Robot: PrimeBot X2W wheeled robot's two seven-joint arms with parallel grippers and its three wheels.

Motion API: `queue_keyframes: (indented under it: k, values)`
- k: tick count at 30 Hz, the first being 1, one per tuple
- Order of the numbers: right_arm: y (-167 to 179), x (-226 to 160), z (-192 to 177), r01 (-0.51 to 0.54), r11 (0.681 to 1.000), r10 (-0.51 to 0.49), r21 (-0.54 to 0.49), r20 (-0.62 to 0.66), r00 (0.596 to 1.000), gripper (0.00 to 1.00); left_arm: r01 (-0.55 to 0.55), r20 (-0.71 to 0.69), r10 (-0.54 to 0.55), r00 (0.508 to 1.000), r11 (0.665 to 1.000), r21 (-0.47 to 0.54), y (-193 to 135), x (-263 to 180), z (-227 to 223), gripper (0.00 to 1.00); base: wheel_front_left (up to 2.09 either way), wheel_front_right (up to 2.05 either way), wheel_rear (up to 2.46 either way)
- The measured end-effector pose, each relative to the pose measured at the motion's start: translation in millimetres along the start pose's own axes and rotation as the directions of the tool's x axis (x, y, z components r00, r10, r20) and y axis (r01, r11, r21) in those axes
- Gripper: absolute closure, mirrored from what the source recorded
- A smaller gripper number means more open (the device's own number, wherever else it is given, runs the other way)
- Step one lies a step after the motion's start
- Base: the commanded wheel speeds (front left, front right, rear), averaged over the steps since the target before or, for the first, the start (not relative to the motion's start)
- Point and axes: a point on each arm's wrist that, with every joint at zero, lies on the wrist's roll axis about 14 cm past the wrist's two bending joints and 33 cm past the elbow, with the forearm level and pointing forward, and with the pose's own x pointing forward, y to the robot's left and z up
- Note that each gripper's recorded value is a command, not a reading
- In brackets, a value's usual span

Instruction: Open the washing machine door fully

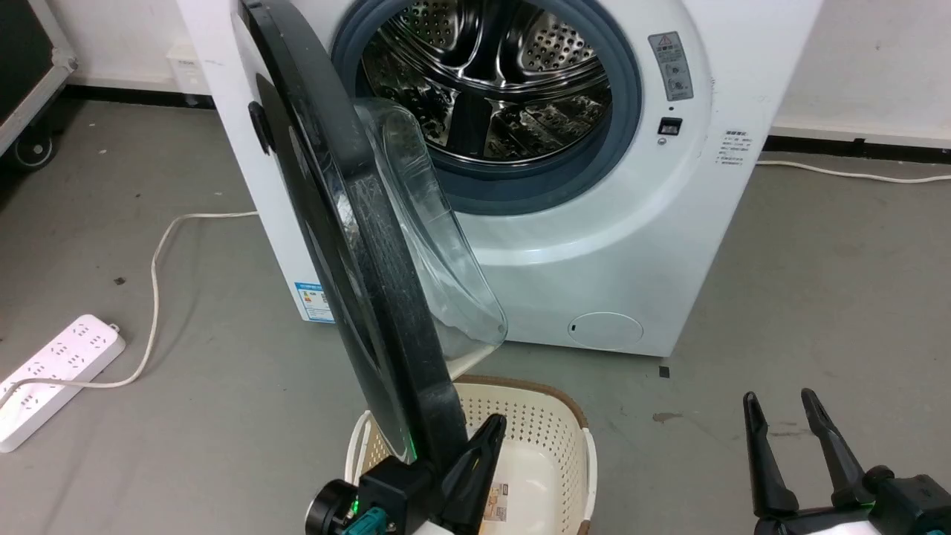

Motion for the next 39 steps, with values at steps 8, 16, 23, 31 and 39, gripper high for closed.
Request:
queue_keyframes:
  k: [8,16,23,31,39]
  values:
    - [10.9,7.0,-4.6,-0.036,0.999,0.036,0.011,-0.011,0.999,0.0,-0.054,-0.015,0.054,0.998,0.999,0.004,14.6,-7.1,-8.7,1.0,0.0,0.0,0.0]
    - [40.3,19.8,-9.8,-0.126,0.991,0.126,0.036,-0.02,0.992,0.0,-0.146,0.017,0.146,0.989,0.989,0.011,34.4,-26.6,-0.2,1.0,0.0,0.0,0.0]
    - [77.2,31.4,-19.1,-0.234,0.971,0.236,0.054,-0.043,0.971,0.0,-0.293,0.071,0.291,0.954,0.956,0.025,69.2,-56.2,17.1,1.0,0.0,0.0,0.0]
    - [116.6,37.6,-27.8,-0.342,0.936,0.347,0.08,-0.062,0.936,0.0,-0.495,0.116,0.489,0.865,0.869,0.027,124.0,-101.7,33.2,1.0,0.0,0.0,0.0]
    - [119.1,39.8,-46.7,-0.35,0.932,0.359,0.096,-0.107,0.927,0.0,-0.622,0.139,0.613,0.778,0.783,0.031,176.4,-122.0,49.9,1.0,0.0,0.0,0.0]
